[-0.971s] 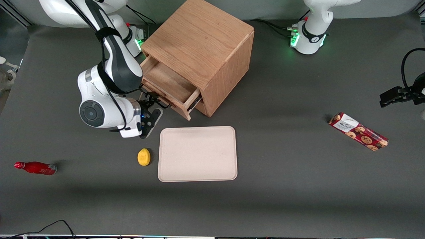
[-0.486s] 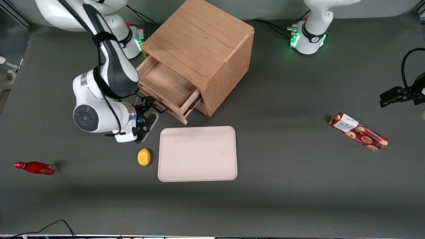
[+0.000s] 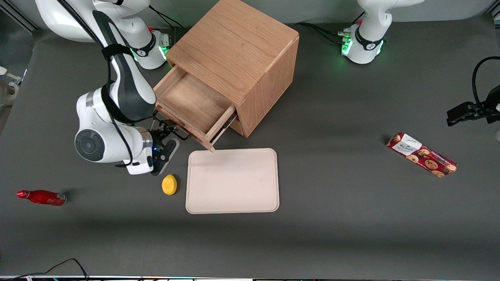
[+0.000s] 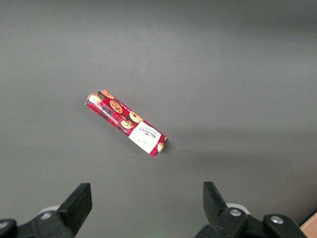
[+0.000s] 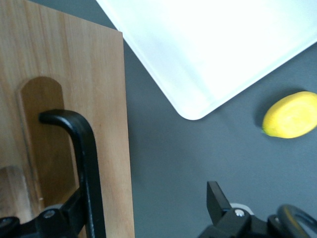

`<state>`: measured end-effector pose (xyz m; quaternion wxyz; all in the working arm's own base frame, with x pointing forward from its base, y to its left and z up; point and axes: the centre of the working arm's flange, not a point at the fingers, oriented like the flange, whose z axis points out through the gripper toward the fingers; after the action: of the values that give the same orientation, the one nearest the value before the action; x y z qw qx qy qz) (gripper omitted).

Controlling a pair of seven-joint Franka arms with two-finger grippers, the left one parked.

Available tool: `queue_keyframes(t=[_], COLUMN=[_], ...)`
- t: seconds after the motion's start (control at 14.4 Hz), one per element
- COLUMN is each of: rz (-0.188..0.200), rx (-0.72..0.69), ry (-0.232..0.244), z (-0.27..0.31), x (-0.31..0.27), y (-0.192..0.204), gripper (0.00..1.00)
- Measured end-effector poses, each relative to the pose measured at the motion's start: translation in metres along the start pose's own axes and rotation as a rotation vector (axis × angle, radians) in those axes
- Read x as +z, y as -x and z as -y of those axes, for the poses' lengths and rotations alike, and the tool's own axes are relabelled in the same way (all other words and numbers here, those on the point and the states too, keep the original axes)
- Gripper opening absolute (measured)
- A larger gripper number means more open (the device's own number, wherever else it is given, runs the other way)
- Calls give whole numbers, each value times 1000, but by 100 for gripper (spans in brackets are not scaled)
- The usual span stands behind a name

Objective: Open upper drawer
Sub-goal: 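Pull the handle outward with the right gripper, sliding the drawer open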

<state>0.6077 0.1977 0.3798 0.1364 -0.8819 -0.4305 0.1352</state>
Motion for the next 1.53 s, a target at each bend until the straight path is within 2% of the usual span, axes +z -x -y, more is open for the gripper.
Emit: queue_keyframes(t=[0.69,1.53], rz=[-22,-30], rx=[19,-2], ry=[11,27], z=[-33,-73], x=[-10,-15], y=[12,29], gripper=[100,100])
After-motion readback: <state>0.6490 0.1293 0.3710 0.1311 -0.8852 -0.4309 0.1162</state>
